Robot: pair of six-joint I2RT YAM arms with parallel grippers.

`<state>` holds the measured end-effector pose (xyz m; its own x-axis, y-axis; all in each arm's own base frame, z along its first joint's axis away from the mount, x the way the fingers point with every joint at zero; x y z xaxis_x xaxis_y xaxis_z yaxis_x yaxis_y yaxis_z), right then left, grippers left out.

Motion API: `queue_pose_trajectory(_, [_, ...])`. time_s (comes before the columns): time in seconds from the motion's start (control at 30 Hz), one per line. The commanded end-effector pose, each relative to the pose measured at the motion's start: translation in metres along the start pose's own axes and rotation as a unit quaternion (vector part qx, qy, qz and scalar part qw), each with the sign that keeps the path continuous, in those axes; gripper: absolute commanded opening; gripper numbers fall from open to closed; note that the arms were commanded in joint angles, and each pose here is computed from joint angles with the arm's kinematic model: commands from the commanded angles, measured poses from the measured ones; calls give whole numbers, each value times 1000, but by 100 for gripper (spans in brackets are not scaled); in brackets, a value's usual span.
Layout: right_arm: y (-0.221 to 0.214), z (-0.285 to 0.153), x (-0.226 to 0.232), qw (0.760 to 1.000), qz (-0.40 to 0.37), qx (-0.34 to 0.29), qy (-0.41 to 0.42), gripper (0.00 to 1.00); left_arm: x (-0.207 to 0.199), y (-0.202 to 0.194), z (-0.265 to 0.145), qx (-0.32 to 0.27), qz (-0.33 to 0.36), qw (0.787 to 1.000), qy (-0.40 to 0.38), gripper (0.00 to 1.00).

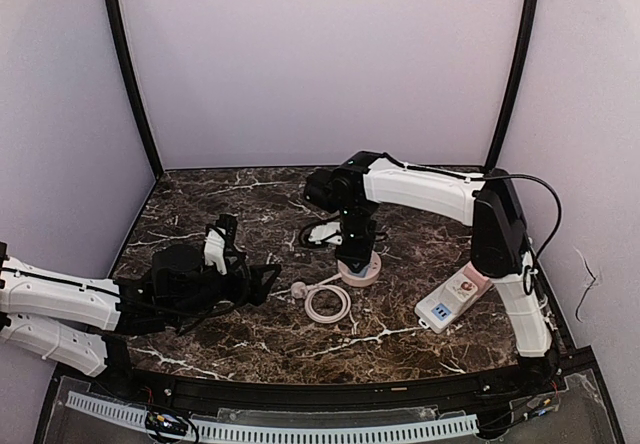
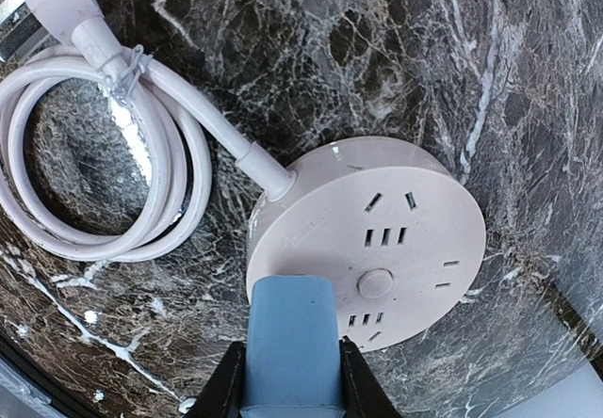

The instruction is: Insert the plug

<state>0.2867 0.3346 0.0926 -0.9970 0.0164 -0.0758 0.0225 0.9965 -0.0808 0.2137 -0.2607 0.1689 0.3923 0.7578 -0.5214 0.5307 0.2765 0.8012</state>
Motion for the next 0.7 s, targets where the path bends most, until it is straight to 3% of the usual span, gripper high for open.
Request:
queue_pose_trajectory(0.0, [3, 86, -1, 998, -13, 55, 20, 0, 1, -3, -2, 0, -4, 1000, -5, 99])
queue_pose_trajectory(0.27, [15, 93, -12, 996, -54, 69, -21, 0, 0, -3, -2, 0, -5, 1000, -7, 99])
queue_pose_trajectory(0.67, [19, 92, -1, 996, -69, 64, -11, 0, 0, -4, -1, 2, -6, 1000, -9, 99])
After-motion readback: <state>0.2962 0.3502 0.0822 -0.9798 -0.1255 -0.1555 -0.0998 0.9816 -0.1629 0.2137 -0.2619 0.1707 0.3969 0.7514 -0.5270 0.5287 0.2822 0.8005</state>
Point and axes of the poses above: each gripper's point midway between its finger pads, its own z axis out along the fingers, its own x axis along the line the jaws close on, y = z × x, the point moved 2 cm from there along -z, back along the fingers, and after that the axes turned 15 degrees about -z, right-handed, at the moved point
